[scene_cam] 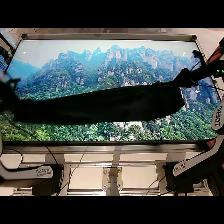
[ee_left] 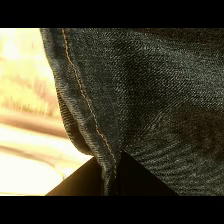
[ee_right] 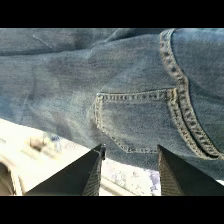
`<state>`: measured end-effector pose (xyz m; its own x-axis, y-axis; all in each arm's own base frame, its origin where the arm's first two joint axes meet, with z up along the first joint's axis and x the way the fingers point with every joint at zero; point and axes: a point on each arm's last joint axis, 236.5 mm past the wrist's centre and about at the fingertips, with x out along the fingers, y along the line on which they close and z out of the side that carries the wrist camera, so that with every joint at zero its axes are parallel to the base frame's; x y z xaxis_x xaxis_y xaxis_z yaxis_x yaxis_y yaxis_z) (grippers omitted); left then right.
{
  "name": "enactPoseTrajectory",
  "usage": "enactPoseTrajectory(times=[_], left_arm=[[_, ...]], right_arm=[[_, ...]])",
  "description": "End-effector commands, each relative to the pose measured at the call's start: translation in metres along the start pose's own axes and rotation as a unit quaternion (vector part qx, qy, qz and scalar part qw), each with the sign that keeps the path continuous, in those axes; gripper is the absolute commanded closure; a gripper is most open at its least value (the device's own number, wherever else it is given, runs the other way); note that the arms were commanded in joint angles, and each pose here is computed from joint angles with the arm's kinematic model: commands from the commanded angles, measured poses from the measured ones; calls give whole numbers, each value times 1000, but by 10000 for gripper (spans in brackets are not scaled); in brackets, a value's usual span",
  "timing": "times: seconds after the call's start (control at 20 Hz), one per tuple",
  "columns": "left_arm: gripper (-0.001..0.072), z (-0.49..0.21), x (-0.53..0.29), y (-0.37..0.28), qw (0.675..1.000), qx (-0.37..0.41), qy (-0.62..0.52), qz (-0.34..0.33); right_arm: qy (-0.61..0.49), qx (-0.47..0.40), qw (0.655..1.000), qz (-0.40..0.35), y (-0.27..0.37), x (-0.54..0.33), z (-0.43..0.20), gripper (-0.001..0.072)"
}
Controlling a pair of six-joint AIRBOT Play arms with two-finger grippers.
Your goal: Fold the clothes and pants, and hang the long-sleeved shirts on hangers.
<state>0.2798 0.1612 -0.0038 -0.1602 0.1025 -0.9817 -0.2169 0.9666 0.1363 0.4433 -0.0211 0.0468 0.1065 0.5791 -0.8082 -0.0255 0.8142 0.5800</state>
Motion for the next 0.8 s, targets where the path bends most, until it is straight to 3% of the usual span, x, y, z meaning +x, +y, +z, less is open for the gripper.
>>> enactPoseTrajectory(times=[0.0, 0.15, 0.35, 0.4, 0.5, 0.75], left_arm=[[680, -61, 32, 30, 1000, -25, -1, -5], [680, -90, 40, 54, 998, -68, -4, -10], [680, -64, 17, 47, 991, -88, -91, -35], [680, -56, 8, 36, 992, -59, -107, -41], [680, -42, -6, 15, 992, -6, -120, -33], [681, -14, -47, -52, 977, 138, -160, -19]], right_arm=[[25, -29, 999, 6, 27, 18, -4, 330], [33, -40, 999, 7, 37, 26, -5, 338], [34, -41, 999, 3, 37, 26, -5, 339], [33, -41, 999, 3, 37, 26, -4, 340], [28, -40, 999, -6, 33, 26, -2, 414], [12, -26, 998, -51, 13, 17, -3, 415]])
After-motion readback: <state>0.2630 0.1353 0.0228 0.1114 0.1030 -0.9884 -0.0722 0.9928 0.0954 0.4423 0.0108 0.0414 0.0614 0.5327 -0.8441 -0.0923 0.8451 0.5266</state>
